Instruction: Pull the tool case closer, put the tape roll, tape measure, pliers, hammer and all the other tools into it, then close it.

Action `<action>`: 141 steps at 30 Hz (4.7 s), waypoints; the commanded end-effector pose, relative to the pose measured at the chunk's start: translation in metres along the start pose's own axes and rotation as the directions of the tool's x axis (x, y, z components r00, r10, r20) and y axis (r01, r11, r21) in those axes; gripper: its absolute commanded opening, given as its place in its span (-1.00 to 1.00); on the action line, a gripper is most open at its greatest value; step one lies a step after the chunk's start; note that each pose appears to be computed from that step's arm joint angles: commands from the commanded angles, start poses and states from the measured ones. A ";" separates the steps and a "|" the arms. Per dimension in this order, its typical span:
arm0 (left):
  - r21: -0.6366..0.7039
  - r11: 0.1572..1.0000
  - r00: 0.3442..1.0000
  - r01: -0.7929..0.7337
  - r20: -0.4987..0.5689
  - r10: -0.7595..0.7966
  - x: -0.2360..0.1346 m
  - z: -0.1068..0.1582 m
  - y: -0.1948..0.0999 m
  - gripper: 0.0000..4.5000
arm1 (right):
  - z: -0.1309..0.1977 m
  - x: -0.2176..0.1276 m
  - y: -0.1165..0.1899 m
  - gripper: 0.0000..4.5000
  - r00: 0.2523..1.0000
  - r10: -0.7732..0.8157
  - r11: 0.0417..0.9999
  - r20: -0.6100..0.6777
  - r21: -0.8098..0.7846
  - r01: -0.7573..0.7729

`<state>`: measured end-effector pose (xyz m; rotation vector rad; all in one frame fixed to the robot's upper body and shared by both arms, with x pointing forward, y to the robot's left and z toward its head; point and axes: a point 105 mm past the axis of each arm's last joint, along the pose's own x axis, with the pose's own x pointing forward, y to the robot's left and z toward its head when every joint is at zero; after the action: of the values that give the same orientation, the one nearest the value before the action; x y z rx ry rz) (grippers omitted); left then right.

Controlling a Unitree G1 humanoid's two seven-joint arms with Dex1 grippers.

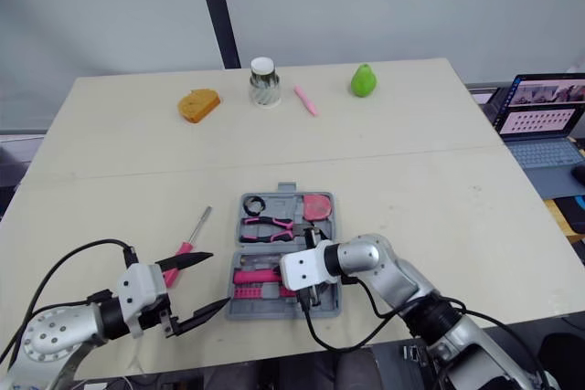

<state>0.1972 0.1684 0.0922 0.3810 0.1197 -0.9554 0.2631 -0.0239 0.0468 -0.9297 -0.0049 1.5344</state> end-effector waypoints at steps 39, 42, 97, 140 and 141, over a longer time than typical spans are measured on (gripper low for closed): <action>0.014 1.000 1.000 -0.004 0.019 0.003 0.004 0.005 0.000 1.00 | -0.068 0.002 0.070 -0.98 0.912 0.297 0.949 -0.282 -0.015 -0.314; 0.011 1.000 1.000 -0.011 0.019 0.011 0.003 0.004 0.001 1.00 | -0.058 0.003 0.060 -0.98 0.941 0.259 0.965 -0.219 0.013 -0.263; -0.128 0.813 0.813 -0.568 -0.241 0.531 -0.141 -0.063 0.104 1.00 | -0.140 -0.265 0.026 0.97 0.718 -0.559 0.312 -0.414 0.697 0.645; -0.214 0.878 0.903 -0.429 -0.063 0.426 -0.055 -0.033 0.092 1.00 | -0.005 -0.182 -0.047 0.97 0.893 -0.444 0.687 0.067 0.665 0.292; -0.222 0.884 0.911 -0.411 -0.064 0.408 -0.049 -0.032 0.090 1.00 | 0.004 -0.178 -0.051 0.97 0.899 -0.428 0.709 0.093 0.651 0.270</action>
<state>0.2420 0.2732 0.0916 0.1875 0.1806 -0.4934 0.2911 -0.1751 0.1566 -0.1695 0.1870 1.0831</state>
